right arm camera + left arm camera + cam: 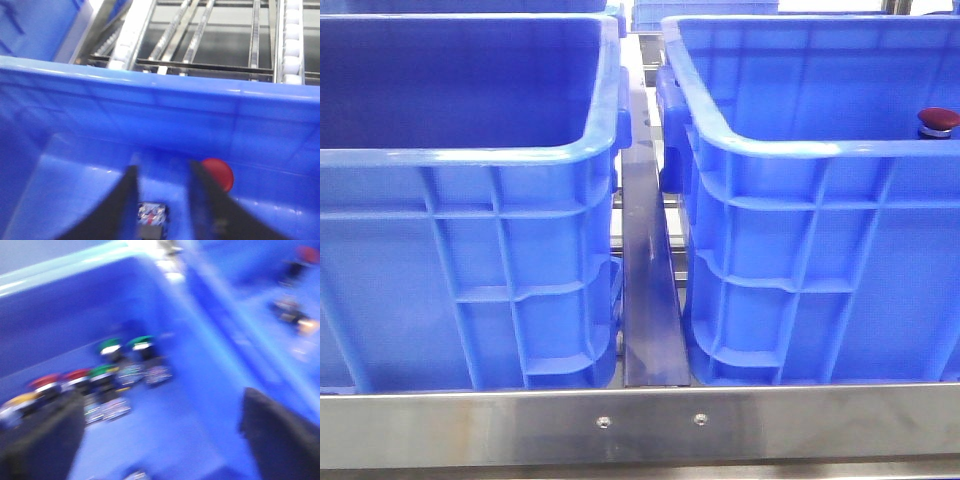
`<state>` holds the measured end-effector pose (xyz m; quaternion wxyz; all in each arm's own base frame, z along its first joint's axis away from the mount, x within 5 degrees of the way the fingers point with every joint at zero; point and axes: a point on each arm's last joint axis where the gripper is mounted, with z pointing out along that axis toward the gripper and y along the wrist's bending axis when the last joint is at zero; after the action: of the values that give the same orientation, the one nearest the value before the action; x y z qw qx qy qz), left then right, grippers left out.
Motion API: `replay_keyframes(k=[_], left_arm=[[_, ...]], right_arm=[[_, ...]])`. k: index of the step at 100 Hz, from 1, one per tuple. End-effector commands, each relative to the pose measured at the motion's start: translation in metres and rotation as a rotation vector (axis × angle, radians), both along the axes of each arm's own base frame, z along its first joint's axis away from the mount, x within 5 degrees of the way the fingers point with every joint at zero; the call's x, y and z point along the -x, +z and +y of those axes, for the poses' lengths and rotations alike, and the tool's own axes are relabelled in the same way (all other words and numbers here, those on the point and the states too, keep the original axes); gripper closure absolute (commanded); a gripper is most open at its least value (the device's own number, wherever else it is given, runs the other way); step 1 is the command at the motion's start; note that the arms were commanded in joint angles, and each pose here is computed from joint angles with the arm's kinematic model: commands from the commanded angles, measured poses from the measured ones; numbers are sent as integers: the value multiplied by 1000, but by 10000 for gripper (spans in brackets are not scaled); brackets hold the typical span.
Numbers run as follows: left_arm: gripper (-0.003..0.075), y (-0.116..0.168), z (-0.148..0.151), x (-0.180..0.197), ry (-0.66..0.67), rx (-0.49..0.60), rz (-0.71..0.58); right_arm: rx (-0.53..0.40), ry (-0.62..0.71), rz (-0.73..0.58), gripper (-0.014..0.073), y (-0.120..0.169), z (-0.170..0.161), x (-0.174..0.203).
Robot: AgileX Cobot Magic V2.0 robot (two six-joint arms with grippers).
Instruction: Pick red and yellow buttons and place in box
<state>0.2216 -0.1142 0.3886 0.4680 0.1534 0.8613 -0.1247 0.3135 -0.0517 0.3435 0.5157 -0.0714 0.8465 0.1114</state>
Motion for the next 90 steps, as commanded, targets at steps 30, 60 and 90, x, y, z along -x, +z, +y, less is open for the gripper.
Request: replay_keyframes(k=[30,60,90], left_arm=[[739,-2,87,29,332,71,-179],[739,-21,124,84,524,80,-315],[739,-48,121,128,514,119,-442]], right_arm=[[-13,-48,-119,653,24,19,72],[9,-280,-198,653,-11,24,112],[69,-331,-399,653,-32,42,184]])
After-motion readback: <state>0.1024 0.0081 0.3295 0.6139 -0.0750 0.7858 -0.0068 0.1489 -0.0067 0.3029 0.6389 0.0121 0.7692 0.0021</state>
